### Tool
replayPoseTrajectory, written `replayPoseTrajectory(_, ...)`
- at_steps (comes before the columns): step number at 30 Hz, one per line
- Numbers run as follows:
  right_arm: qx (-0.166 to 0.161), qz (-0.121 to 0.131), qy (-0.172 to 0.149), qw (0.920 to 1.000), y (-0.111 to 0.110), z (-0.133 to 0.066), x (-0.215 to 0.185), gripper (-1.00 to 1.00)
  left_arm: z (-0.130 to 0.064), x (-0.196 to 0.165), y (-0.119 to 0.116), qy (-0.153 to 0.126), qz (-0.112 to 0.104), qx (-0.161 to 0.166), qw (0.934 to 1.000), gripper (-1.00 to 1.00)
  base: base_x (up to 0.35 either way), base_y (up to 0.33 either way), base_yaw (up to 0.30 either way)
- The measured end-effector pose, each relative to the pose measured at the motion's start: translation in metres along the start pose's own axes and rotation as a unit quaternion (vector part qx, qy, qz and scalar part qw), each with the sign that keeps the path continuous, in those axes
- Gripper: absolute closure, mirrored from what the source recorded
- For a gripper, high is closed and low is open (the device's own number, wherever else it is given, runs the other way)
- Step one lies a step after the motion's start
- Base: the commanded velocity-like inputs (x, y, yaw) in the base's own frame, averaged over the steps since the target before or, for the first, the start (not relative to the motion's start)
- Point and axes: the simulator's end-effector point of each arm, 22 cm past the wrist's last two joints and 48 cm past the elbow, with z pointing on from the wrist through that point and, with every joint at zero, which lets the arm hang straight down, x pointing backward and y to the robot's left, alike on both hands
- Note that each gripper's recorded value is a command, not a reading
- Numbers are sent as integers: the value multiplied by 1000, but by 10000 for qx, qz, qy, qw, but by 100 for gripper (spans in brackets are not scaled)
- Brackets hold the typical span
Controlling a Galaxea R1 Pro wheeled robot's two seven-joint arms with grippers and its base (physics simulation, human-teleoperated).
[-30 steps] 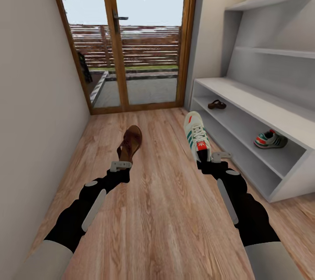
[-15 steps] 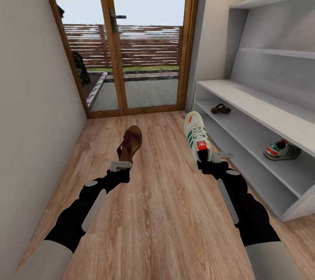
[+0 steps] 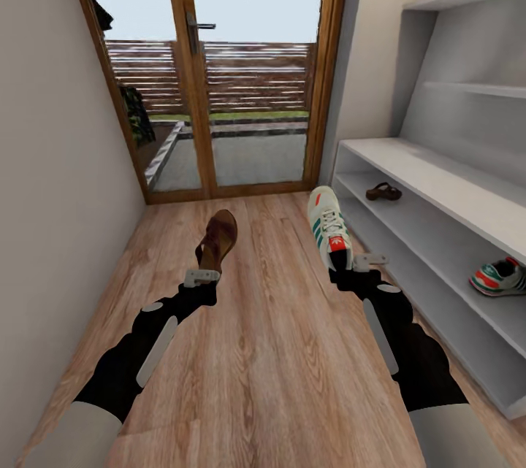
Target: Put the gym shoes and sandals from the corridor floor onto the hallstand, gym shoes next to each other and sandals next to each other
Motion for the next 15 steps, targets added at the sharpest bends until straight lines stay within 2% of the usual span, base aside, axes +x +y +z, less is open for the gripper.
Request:
replayPoseTrajectory(6, 0, 0, 0, 10000, 0, 0, 0, 100, 0, 0, 0, 0, 0, 0, 10000, 100, 344, 0, 201)
replayPoseTrajectory(15, 1, 1, -1, 10000, 0, 0, 0, 100, 0, 0, 0, 0, 0, 1, 10000, 100, 344, 1, 15)
